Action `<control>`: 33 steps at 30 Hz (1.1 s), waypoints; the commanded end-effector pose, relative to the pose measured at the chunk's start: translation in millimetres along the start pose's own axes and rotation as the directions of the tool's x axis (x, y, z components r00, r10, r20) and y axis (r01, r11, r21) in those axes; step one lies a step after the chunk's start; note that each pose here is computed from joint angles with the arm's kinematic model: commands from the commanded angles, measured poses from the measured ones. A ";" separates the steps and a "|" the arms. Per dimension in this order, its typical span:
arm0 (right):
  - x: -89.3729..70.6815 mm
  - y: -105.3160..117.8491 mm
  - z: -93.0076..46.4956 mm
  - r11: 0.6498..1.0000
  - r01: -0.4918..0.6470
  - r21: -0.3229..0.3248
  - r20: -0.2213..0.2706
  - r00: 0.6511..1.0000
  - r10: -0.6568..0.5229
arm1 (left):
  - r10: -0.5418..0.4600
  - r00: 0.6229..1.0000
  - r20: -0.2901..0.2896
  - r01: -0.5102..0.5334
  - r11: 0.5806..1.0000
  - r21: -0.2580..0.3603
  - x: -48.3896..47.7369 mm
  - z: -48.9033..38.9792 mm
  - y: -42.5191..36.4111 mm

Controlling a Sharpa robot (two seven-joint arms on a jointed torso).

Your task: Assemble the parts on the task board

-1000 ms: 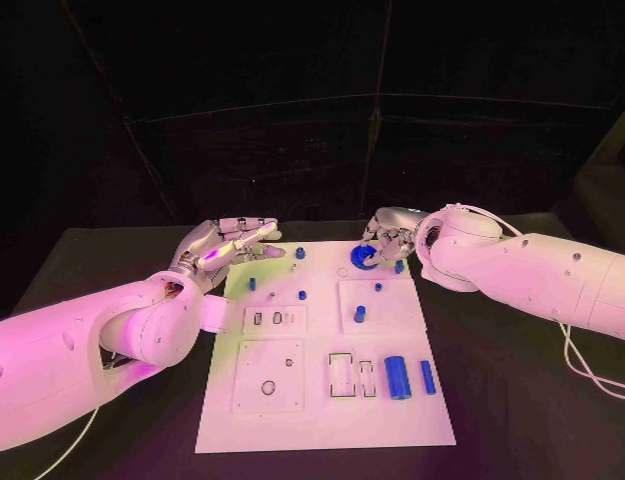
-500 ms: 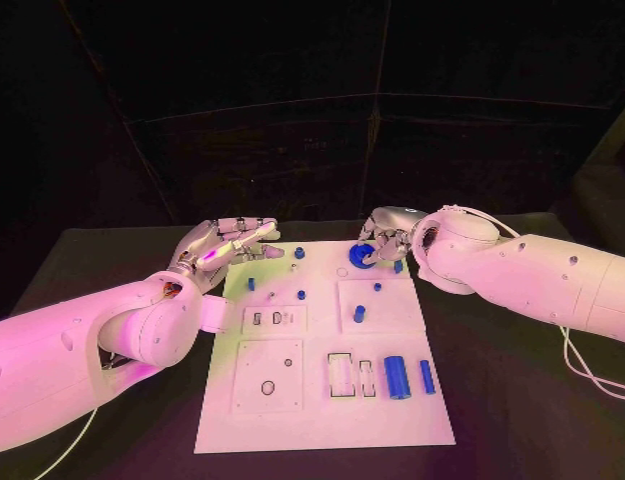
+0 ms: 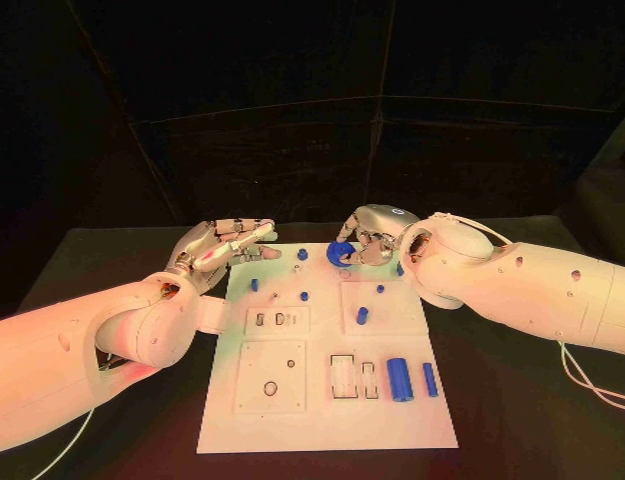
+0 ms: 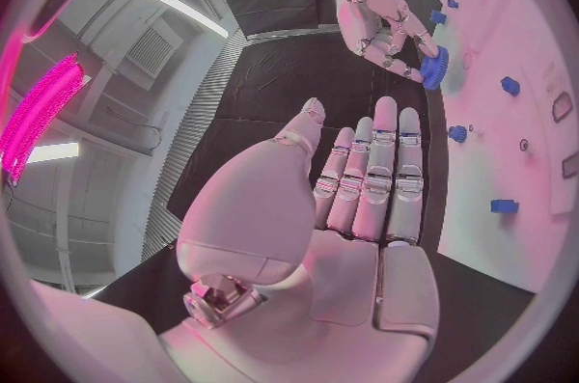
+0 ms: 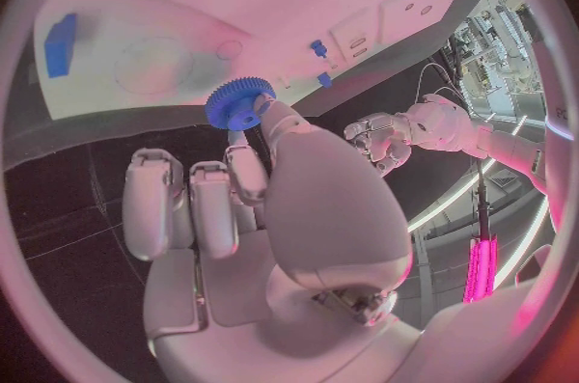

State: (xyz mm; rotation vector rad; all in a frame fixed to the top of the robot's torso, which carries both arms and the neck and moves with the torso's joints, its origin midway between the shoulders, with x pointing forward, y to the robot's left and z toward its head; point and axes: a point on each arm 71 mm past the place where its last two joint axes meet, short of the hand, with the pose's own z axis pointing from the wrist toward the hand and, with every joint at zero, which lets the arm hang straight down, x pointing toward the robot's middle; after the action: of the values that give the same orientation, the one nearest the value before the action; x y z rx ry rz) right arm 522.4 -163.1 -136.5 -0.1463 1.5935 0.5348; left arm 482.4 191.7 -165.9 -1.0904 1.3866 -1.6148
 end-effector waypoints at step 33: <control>46.3 70.0 37.7 0.990 0.124 -0.067 -0.011 0.992 -0.125 | -0.008 1.000 0.004 0.007 1.000 0.009 -4.4 -0.2 -1.9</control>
State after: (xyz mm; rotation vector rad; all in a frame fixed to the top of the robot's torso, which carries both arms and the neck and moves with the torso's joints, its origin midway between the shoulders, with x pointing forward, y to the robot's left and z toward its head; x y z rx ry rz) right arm 523.3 -77.4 -162.8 -0.2606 1.5514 0.5106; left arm 483.8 197.3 -166.2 -1.1012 1.3784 -1.6051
